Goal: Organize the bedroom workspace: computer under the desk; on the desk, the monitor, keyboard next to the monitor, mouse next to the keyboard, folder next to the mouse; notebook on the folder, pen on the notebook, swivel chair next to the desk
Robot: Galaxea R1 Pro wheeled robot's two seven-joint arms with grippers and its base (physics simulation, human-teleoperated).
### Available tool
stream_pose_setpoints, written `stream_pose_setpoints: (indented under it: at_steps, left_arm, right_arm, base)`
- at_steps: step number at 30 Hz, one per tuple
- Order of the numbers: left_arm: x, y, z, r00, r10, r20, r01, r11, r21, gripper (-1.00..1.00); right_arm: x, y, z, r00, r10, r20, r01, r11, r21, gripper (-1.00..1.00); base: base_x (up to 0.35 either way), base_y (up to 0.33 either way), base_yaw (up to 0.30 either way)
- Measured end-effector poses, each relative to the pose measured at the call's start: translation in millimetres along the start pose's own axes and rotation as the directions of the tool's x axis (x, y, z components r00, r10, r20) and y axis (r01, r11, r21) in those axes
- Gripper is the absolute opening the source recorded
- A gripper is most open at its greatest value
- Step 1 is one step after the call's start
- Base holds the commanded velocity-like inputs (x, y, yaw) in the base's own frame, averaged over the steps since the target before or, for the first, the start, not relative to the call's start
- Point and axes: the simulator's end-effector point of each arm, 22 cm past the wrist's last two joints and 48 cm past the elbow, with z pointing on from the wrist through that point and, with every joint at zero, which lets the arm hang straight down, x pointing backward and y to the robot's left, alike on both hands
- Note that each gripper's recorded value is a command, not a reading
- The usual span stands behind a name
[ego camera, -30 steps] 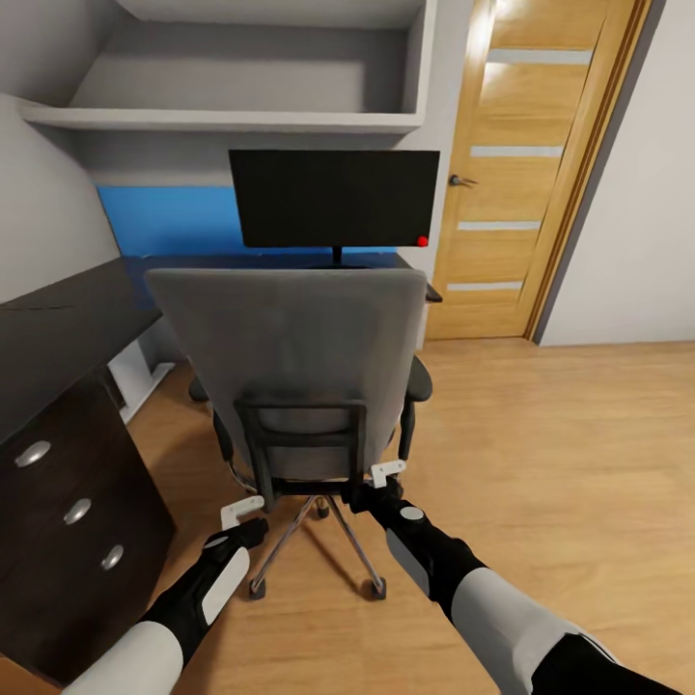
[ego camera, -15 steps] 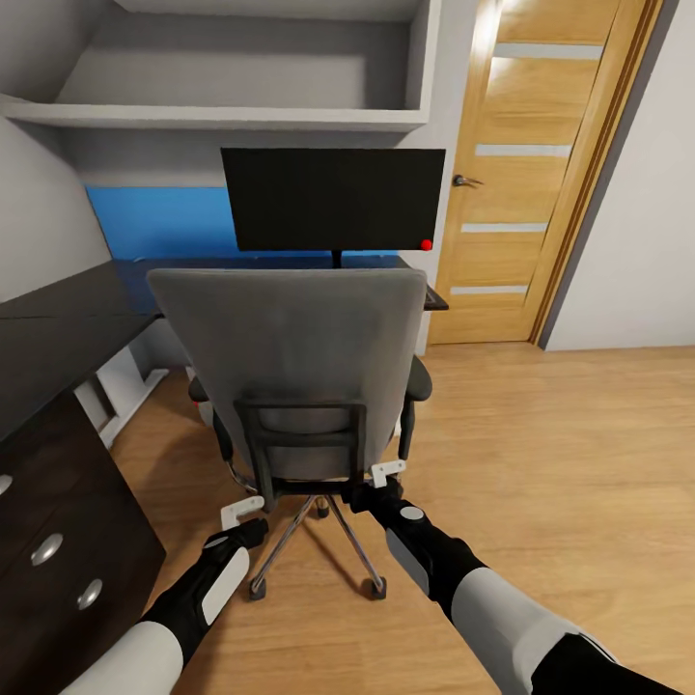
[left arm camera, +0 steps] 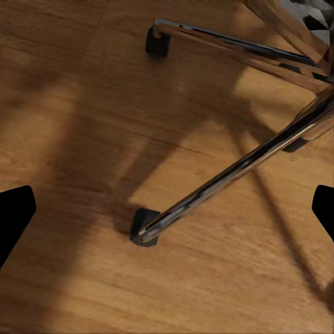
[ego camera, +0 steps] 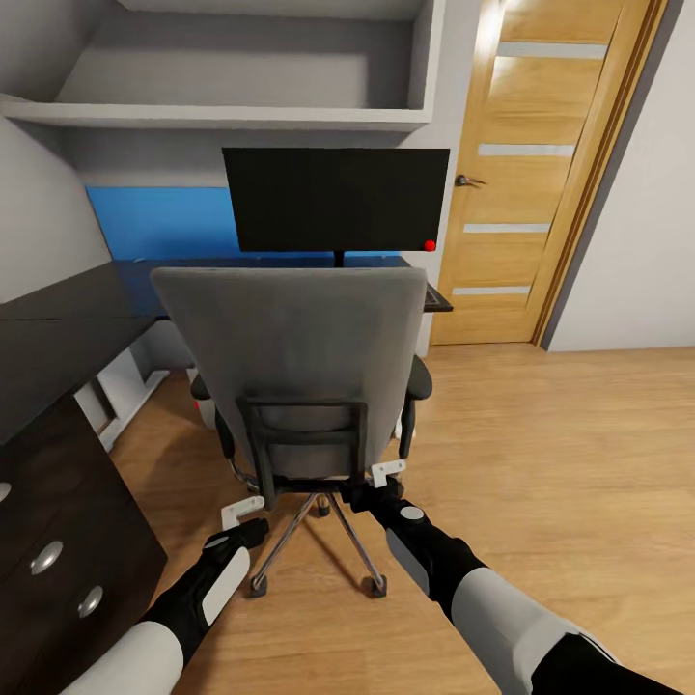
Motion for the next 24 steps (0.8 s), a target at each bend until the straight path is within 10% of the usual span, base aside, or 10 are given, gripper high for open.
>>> stream_pose_setpoints:
  at_steps: [24]
  left_arm:
    - [-0.7,0.0,-0.1,1.000,0.001,0.003,-0.001,1.000,0.001,1.00]
  right_arm:
    - [0.2,0.2,-0.1,1.000,0.001,0.000,-0.001,1.000,-0.001,1.00]
  base:
    - [0.240,0.000,0.000]
